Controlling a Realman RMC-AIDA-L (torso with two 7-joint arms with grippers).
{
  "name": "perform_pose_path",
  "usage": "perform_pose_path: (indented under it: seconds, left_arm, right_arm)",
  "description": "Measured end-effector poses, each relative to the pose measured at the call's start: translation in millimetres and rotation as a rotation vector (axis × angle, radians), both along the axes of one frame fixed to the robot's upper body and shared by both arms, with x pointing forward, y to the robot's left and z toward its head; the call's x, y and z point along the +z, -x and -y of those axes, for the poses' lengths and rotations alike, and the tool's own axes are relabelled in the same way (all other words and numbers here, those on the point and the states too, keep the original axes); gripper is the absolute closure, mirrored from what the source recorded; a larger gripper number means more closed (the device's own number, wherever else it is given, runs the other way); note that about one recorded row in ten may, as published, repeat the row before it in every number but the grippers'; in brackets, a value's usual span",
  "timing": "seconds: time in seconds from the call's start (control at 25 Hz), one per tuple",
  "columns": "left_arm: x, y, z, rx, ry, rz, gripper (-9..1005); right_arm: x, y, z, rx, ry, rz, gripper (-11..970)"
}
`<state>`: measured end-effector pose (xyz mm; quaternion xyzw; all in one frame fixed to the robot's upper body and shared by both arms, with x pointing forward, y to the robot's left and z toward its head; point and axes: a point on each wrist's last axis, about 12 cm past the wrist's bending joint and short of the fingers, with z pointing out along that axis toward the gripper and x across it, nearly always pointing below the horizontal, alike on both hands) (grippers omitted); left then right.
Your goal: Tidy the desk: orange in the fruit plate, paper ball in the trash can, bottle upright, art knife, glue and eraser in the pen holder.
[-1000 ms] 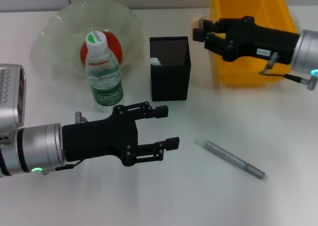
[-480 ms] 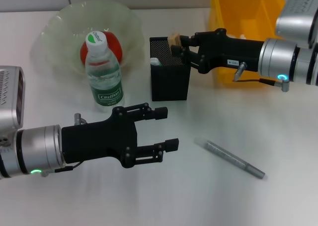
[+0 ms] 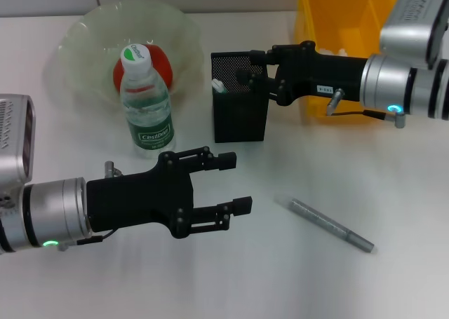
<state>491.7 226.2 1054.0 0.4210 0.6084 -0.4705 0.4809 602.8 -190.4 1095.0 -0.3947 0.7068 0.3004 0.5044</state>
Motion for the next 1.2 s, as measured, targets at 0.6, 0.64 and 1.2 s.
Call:
perform_pose_path:
  seconds: [0.6, 0.64, 1.2]
  left_arm:
    - [0.1, -0.4, 0, 0.000, -0.001, 0.001, 274]
    - [0.3, -0.6, 0, 0.000, -0.001, 0.001, 274]
    - [1.1, -2.3, 2, -0.002, -0.002, 0.005, 274]
  right_arm:
    - [66.8, 36.1, 13, 0.105, 0.293, -0.344, 539]
    - [70.9, 37.5, 12, 0.113, 0.328, -0.379, 539]
    - [66.1, 36.4, -9, 0.126, 0.723, -0.746, 541]
